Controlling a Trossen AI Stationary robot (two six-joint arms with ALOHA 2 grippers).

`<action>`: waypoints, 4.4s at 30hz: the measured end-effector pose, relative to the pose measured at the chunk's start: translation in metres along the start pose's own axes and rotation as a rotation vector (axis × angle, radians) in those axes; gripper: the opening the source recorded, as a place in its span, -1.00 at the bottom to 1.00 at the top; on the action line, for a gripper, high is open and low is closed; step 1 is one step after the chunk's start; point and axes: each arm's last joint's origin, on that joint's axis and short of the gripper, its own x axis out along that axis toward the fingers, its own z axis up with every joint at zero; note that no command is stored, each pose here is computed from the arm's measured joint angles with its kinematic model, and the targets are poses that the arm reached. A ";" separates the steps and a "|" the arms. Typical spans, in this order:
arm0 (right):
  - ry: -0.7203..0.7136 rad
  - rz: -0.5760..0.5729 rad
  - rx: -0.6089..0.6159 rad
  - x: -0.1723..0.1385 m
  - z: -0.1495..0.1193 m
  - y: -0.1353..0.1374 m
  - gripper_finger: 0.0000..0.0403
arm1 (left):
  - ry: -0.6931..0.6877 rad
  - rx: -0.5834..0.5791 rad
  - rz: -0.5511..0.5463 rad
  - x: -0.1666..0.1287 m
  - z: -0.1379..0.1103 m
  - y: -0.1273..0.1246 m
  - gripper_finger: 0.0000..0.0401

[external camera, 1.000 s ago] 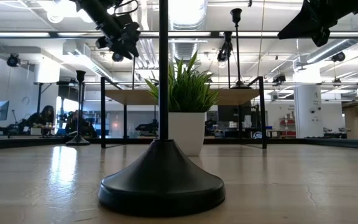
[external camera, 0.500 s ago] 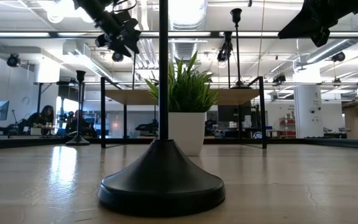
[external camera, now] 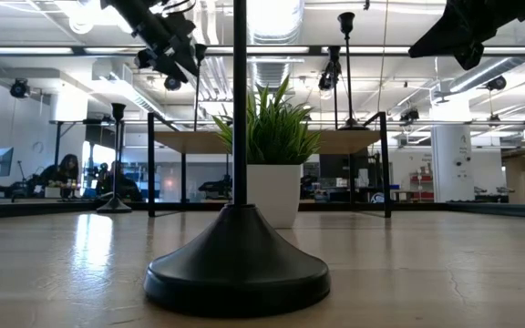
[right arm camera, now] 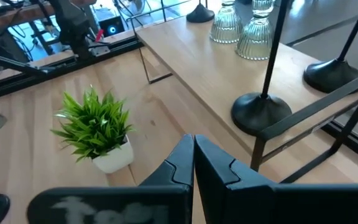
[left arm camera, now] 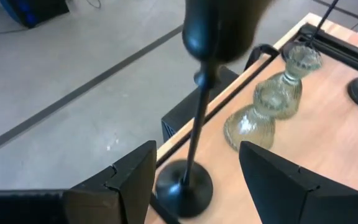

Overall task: Pick & Place candle stick holders
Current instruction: Put the transparent glass candle holder on the shelf

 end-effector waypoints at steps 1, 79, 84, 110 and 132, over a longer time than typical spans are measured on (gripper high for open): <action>0.001 0.000 -0.002 0.000 0.000 0.000 -0.96 | 0.003 0.000 0.000 -0.004 -0.001 0.000 0.17; -0.066 0.009 -0.034 0.000 0.006 0.002 -0.96 | 1.096 -0.071 -0.836 -0.161 -0.346 -0.198 0.04; -0.095 0.021 -0.020 0.000 0.009 0.003 -0.96 | 1.177 -0.076 -0.826 -0.164 -0.360 -0.209 0.04; -0.100 0.022 -0.071 0.000 0.010 0.004 -0.96 | 0.612 0.007 -0.845 -0.165 -0.382 -0.248 0.04; -0.100 0.022 -0.074 0.000 0.010 0.004 -0.96 | 0.389 0.112 -0.792 -0.158 -0.379 -0.245 0.04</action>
